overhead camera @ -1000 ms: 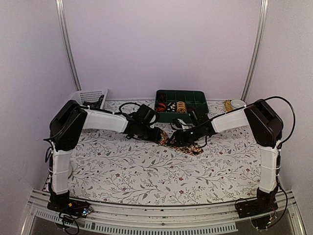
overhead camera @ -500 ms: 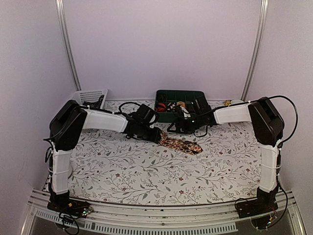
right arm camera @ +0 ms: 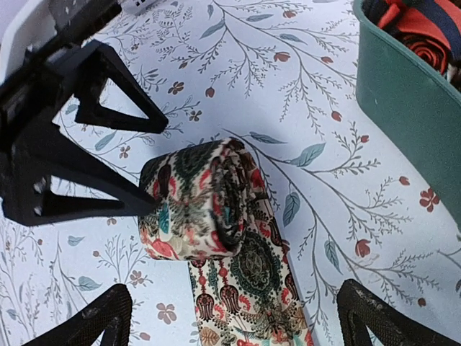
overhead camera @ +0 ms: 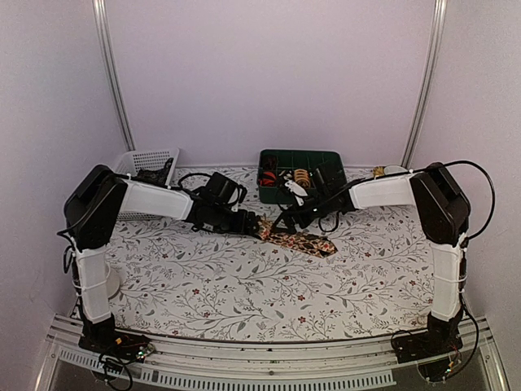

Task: Roll the ties
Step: Roll the tie at the center of the board.

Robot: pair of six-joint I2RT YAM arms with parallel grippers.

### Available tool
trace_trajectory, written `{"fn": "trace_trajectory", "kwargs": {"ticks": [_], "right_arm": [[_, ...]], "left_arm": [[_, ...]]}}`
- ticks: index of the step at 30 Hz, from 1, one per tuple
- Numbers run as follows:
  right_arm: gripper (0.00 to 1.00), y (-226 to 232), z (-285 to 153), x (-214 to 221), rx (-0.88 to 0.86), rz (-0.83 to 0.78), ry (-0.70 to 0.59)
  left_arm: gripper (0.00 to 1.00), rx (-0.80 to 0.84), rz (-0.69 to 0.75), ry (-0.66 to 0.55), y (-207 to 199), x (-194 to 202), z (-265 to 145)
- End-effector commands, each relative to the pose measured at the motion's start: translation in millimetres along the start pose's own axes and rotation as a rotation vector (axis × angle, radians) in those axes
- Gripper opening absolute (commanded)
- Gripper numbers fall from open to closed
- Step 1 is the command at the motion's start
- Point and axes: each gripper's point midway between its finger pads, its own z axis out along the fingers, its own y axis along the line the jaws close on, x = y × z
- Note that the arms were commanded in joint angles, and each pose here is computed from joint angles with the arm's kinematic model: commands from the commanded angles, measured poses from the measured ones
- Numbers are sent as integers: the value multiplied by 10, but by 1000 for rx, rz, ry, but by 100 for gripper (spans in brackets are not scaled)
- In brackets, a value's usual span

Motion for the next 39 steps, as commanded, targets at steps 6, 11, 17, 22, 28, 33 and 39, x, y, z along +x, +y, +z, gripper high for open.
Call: {"fn": "trace_trajectory", "kwargs": {"ticks": [6,11,17,22,28,33,39], "right_arm": [[100,54,425,116,47,-307,84],[100,28,634,99,93,-324,122],[100,-55,854,199,130,-315,177],[100,-113,977,318,138,-330,222],[90,-114,1061,422,109,-347,269],[71,-83,1028,443,89,-366,286],[58,-36,1012,510,49,-395,315]], "left_arm": [[92,207,-86,-189,-165,-443,-603],[92,224,-105,-227,-141,-504,-779],[93,179,-95,-241,-34,-444,-910],[93,172,-103,-224,37,-299,-922],[93,166,-114,-219,120,-205,-949],[93,165,-121,-211,165,-154,-952],[92,176,-117,-201,169,-129,-929]]}}
